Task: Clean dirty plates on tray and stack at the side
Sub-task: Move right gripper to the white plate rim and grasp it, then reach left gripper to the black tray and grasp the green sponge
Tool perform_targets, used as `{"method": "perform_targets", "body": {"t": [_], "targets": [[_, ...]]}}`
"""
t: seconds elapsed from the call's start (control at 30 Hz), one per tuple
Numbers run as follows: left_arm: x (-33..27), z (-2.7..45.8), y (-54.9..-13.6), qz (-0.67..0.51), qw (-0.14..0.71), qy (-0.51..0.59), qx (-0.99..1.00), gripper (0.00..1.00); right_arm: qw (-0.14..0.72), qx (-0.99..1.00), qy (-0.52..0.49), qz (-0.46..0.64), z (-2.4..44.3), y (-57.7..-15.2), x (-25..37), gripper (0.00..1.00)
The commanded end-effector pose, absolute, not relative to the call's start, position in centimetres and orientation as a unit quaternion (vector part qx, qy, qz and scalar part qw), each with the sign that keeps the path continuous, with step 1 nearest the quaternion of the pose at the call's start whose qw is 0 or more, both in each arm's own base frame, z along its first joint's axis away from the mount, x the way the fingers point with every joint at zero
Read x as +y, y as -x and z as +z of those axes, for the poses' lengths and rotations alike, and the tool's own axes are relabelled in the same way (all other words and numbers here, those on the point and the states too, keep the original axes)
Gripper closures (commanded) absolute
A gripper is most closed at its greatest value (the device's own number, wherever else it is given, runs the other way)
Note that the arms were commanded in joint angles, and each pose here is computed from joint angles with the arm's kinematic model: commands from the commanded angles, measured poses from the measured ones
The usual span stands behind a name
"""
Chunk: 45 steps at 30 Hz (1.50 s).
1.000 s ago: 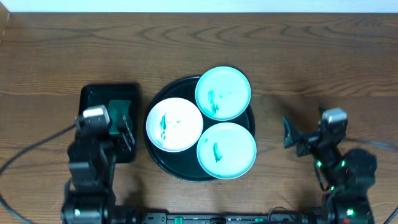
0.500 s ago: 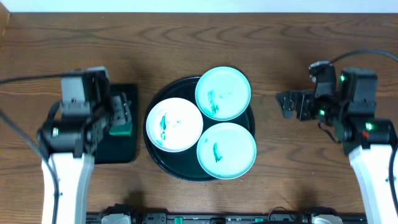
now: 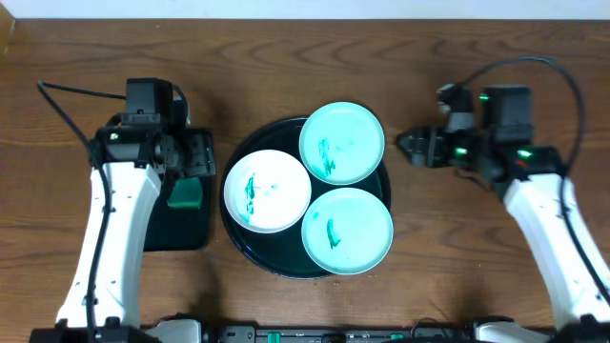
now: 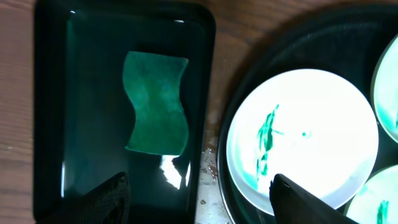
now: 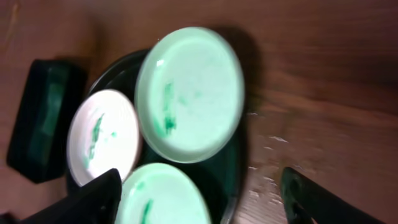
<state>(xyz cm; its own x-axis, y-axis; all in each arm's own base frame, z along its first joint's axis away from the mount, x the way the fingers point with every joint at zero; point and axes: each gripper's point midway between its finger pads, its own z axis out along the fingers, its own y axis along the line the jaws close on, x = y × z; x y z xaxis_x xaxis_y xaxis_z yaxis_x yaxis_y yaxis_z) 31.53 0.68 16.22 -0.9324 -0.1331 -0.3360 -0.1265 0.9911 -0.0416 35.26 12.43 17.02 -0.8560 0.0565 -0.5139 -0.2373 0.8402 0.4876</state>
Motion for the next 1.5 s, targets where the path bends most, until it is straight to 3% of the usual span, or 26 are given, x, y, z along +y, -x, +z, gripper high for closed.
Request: {"method": "perform_targets", "body": {"t": [0.0,0.17,0.4,0.63,0.77,1.33,1.47], "targets": [[0.2,16.4,-32.2,-0.02,0.177,0.054,0.982,0.27,0.233,0.924,0.036,0.302,17.0,-35.7,16.3,0.27],[0.8,16.6,-32.5,-0.017,0.184,0.071,0.98,0.27,0.187,0.941,0.04,0.279,15.8,-36.7,21.5,0.39],[3.6,16.5,-32.2,-0.003,0.182,0.142,0.973,0.27,0.133,0.965,0.044,0.224,12.8,-37.1,27.4,0.66],[5.6,16.5,-31.9,0.008,0.182,0.172,0.968,0.28,0.08,0.979,0.039,0.182,8.2,-34.8,29.4,0.7],[6.2,16.5,-31.8,0.022,0.182,0.176,0.967,0.28,0.056,0.983,0.054,0.169,6.1,-33.5,30.5,0.78],[6.2,15.0,-31.8,0.023,0.159,0.175,0.971,0.28,0.02,0.988,0.057,0.143,0.8,-32.5,31.5,0.81],[6.3,13.3,-32.0,0.024,0.131,0.166,0.977,0.27,0.013,0.988,0.058,0.139,-0.4,-32.4,31.7,0.91]]}}
